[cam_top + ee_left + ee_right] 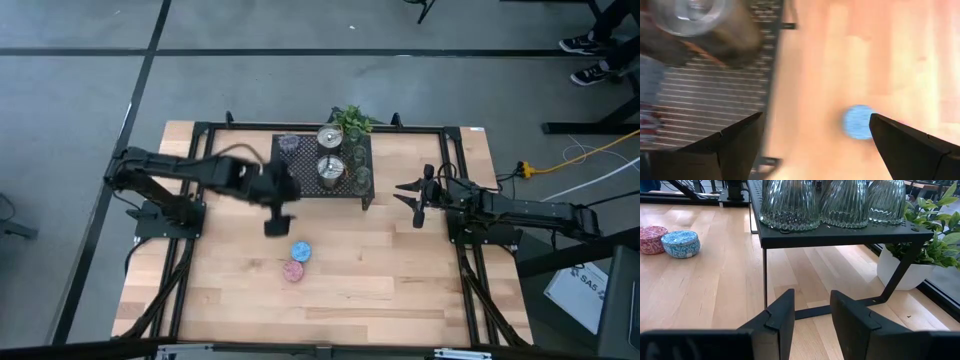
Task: Pick & Place candle stick holders
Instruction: Put the blue patterned scented candle aligned with the red patterned scented candle on the shelf
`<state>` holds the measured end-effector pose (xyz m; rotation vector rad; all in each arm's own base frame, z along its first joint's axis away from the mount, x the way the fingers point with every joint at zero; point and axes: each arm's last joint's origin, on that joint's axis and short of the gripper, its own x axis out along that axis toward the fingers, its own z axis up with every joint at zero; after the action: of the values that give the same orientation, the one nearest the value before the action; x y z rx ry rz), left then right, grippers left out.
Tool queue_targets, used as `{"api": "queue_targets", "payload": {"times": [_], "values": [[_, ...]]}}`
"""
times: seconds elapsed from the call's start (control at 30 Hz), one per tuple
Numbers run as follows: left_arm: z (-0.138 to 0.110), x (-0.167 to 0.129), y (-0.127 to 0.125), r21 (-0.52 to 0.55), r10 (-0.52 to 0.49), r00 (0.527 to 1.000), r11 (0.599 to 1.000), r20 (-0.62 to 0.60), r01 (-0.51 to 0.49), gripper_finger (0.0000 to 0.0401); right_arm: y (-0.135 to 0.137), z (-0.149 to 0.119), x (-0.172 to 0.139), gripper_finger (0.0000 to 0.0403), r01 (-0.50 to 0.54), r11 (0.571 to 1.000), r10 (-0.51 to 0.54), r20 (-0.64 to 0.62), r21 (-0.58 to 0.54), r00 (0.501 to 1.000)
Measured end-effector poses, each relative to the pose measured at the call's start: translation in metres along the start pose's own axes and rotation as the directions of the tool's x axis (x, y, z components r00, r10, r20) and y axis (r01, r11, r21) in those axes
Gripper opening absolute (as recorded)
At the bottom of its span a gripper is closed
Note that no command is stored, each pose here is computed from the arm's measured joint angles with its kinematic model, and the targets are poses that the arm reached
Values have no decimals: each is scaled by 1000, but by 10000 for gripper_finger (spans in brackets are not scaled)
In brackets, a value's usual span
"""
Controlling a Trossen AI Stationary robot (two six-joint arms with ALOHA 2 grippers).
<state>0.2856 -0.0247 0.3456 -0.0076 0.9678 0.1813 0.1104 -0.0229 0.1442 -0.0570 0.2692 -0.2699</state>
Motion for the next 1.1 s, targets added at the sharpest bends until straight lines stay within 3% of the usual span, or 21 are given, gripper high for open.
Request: {"api": "queue_targets", "payload": {"times": [0.1,0.33,0.67,0.9,1.1], "values": [[-5,-5,-24,-41,-49,999,998,7,49,358,0,0,0,128,0,1000,0,0,0,1000],[-17,-12,-69,-27,-130,992,991,-2,130,358,0,0,0,128,0,1000,0,0,0,1000],[-33,19,-127,44,-158,982,986,-106,164,359,0,0,0,128,0,1000,0,0,0,1000],[-44,56,-152,78,-88,980,992,-179,104,359,0,0,0,128,0,1000,0,0,0,1000],[-51,92,-159,81,-10,970,996,-244,31,359,0,0,0,128,0,1000,0,0,0,1000]]}}
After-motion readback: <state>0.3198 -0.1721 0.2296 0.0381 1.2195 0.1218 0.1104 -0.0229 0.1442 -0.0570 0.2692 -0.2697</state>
